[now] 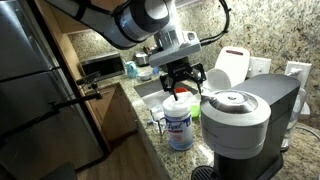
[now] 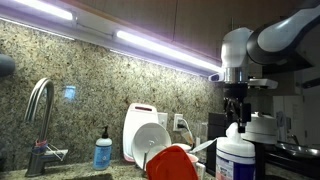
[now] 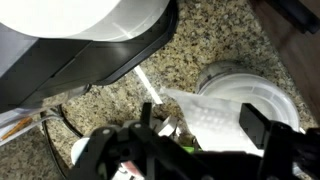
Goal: Remove a wipe from the container
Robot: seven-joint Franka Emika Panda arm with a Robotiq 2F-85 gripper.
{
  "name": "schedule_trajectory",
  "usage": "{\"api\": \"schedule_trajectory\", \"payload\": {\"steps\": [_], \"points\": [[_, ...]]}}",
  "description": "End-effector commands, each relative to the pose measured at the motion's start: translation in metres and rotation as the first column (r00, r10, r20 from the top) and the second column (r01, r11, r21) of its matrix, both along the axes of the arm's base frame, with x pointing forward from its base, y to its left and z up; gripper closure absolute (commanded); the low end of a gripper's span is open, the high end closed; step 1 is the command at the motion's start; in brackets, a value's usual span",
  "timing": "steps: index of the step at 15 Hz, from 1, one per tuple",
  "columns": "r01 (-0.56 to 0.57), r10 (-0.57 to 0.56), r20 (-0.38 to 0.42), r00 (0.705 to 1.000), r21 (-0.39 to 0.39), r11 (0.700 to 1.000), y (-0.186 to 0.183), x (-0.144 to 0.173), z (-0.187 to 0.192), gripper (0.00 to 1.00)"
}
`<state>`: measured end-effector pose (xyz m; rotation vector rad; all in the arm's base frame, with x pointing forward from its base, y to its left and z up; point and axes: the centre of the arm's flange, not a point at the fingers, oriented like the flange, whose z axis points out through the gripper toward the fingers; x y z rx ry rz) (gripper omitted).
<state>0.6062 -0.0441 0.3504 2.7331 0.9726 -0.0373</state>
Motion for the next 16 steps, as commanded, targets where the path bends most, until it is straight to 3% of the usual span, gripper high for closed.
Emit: {"api": "schedule_trajectory", "payload": {"steps": [1, 7, 8, 9, 10, 11, 16], "points": [[0.008, -0.008, -0.006, 1.0, -0.018, 1.0, 0.002, 0.01, 0.003, 0.44], [0.002, -0.002, -0.017, 1.0, -0.019, 1.0, 0.006, 0.015, 0.005, 0.88], [-0.007, 0.006, -0.022, 1.0, -0.012, 1.0, 0.007, 0.015, 0.007, 0.88], [-0.019, 0.019, -0.023, 1.0, -0.013, 1.0, 0.008, 0.015, 0.009, 0.53], [-0.017, 0.016, -0.018, 1.0, -0.021, 1.0, 0.008, 0.016, 0.011, 0.58], [-0.04, 0.039, -0.027, 0.999, -0.014, 0.999, 0.009, 0.016, 0.013, 0.57], [-0.059, 0.055, -0.077, 0.996, -0.048, 0.997, 0.012, 0.023, 0.014, 0.21]]}}
